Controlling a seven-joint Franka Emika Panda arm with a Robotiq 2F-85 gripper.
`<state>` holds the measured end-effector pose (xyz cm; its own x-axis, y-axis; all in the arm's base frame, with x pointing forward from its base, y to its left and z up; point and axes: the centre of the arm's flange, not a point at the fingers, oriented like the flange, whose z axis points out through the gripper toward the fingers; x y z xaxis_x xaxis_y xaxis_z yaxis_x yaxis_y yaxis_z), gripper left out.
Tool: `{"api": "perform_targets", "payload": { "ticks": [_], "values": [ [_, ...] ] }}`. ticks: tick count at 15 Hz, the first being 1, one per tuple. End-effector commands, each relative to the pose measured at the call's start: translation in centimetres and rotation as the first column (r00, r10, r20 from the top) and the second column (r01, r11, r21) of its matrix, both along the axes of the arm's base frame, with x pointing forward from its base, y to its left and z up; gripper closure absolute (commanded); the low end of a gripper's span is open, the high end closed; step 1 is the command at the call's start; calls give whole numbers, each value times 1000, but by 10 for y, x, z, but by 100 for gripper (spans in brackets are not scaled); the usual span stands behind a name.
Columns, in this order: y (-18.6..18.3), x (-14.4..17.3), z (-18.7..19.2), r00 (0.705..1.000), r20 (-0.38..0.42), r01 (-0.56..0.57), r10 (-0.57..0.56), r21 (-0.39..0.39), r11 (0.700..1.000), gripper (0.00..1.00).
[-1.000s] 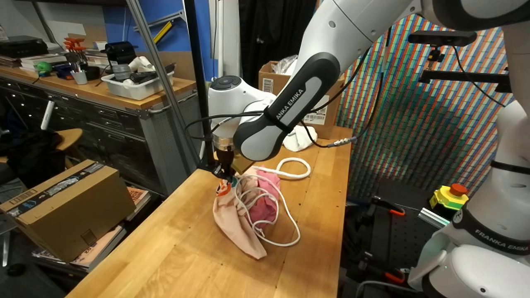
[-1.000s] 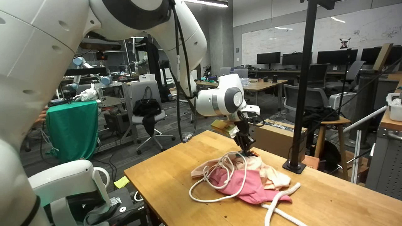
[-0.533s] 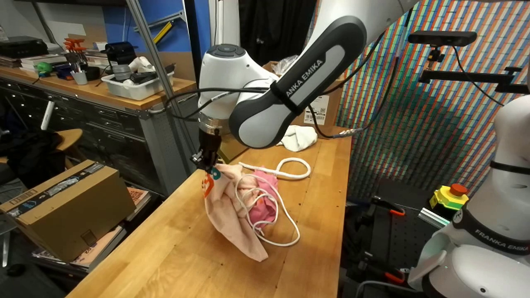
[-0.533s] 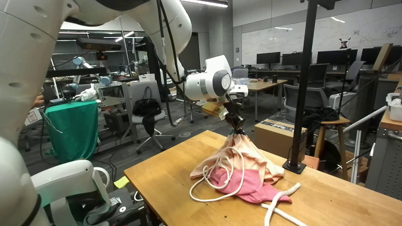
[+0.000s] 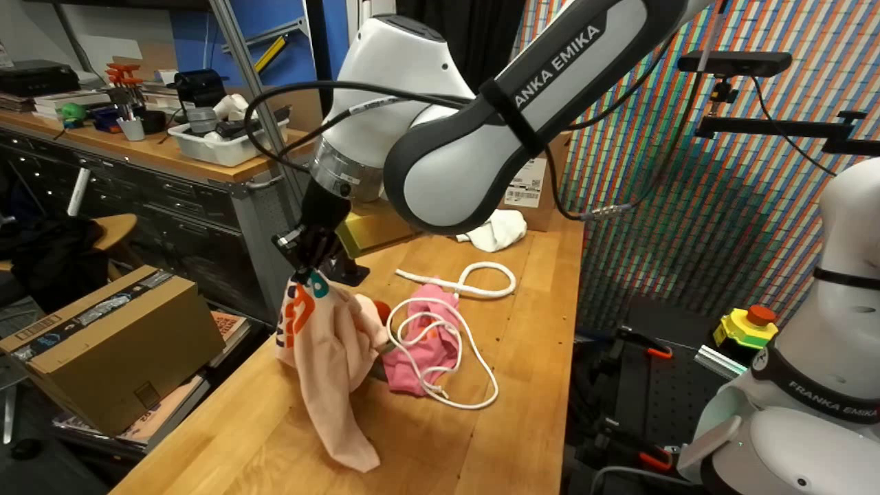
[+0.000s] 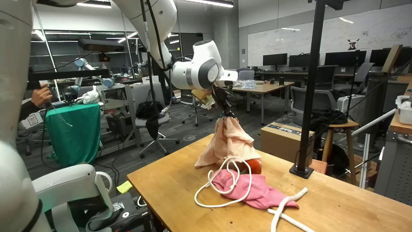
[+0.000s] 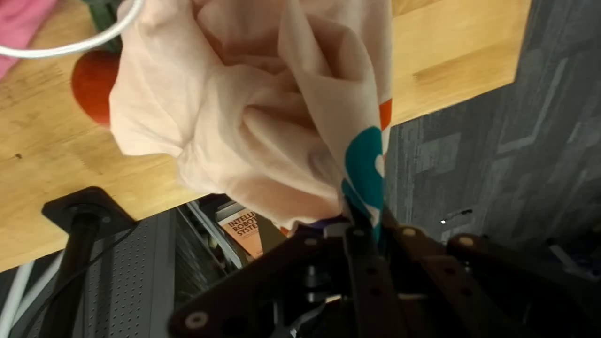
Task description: Separate the items on the table
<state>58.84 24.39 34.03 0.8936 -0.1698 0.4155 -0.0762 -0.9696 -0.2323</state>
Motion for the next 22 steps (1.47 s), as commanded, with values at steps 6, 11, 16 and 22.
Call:
{"api": "perform_targets", "payload": {
  "ticks": [6,11,16,22],
  "values": [
    [75,-53,9,1000,6,22,-25,288,957,94],
    [112,-72,-1,999,-30,45,-37,373,927,94],
    [127,-82,-21,997,-75,55,-29,373,926,68],
    [113,-76,-45,993,-110,69,-36,311,948,36]
  ]
}}
